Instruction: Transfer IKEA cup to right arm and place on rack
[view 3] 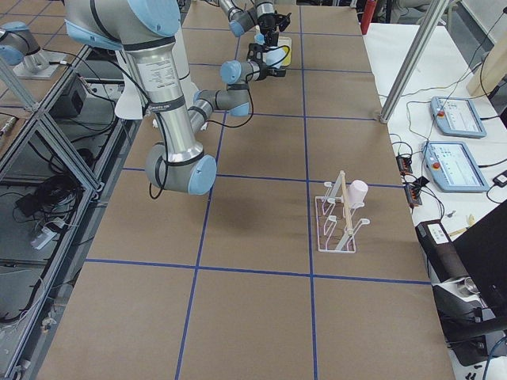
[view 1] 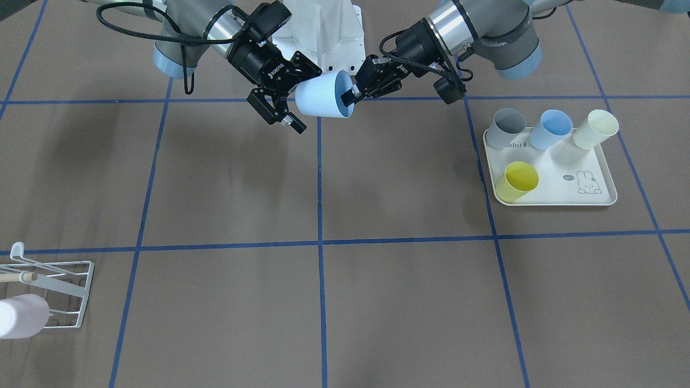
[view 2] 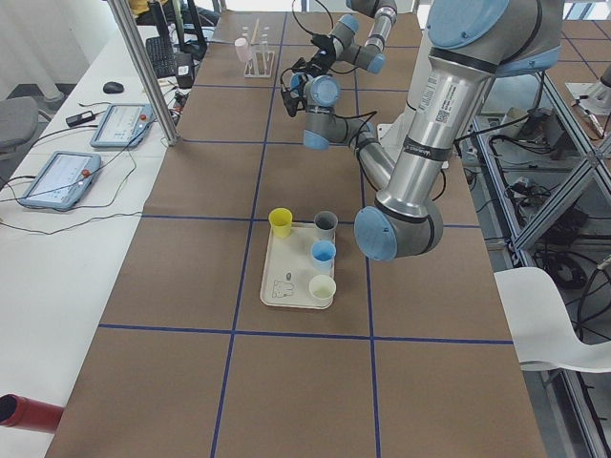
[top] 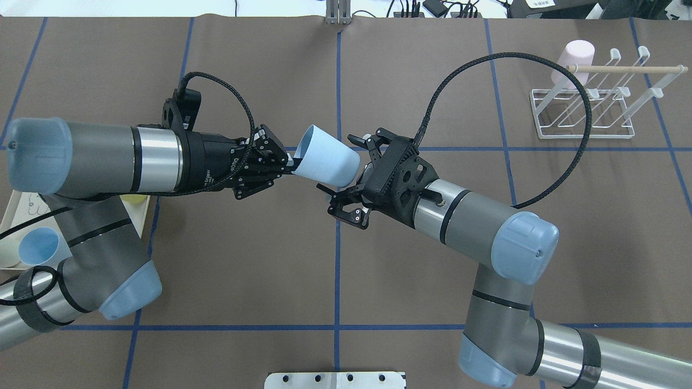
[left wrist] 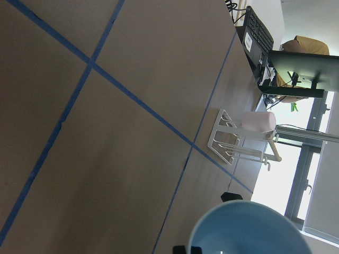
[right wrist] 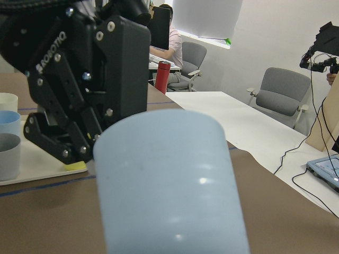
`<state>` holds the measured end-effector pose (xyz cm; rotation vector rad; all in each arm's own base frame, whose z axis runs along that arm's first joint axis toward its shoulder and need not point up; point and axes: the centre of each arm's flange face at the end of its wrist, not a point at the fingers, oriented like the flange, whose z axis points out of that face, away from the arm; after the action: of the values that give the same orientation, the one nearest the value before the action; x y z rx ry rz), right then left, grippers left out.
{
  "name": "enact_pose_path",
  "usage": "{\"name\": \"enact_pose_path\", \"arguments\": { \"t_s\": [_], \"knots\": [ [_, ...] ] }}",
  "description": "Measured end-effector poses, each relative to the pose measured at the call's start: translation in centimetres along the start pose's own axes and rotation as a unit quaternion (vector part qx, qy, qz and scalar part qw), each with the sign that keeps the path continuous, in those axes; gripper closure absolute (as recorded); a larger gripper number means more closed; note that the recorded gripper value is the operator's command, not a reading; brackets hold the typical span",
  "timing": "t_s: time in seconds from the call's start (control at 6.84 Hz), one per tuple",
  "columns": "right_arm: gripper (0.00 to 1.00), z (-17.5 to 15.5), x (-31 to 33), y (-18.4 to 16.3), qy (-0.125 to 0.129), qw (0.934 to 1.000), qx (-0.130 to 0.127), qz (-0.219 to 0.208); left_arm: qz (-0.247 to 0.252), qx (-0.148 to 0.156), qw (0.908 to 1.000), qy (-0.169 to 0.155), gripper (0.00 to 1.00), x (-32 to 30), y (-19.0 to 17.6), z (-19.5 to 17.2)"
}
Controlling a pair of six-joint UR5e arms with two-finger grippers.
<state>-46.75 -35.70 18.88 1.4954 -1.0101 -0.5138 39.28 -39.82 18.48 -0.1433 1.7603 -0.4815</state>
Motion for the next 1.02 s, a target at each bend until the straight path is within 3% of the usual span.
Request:
{"name": "enact_pose_path", "arguments": {
  "t_s": [0.58, 0.73, 0.88, 1.02],
  "knots": [
    [0.03, 0.05, -0.01, 0.17, 0.001, 1.0, -0.002, -0.001, 0.014, 0.008, 0.9999, -0.004, 1.0, -0.62, -0.55, 0.56],
    [0.16, 0.05, -0.01, 0.2, 0.001, 1.0, -0.002, -0.002, 0.014, 0.009, 0.9998, -0.005, 1.0, -0.65, -0.64, 0.71],
    [0.23, 0.05, 0.0, 0.2, 0.001, 1.0, -0.002, -0.002, 0.015, 0.01, 0.9998, -0.005, 1.0, -0.65, -0.7, 0.84],
    [0.23, 0.04, -0.01, 0.19, 0.001, 1.0, -0.002, -0.002, 0.015, 0.01, 0.9998, -0.006, 1.0, -0.64, -0.73, 0.91]
  ]
}}
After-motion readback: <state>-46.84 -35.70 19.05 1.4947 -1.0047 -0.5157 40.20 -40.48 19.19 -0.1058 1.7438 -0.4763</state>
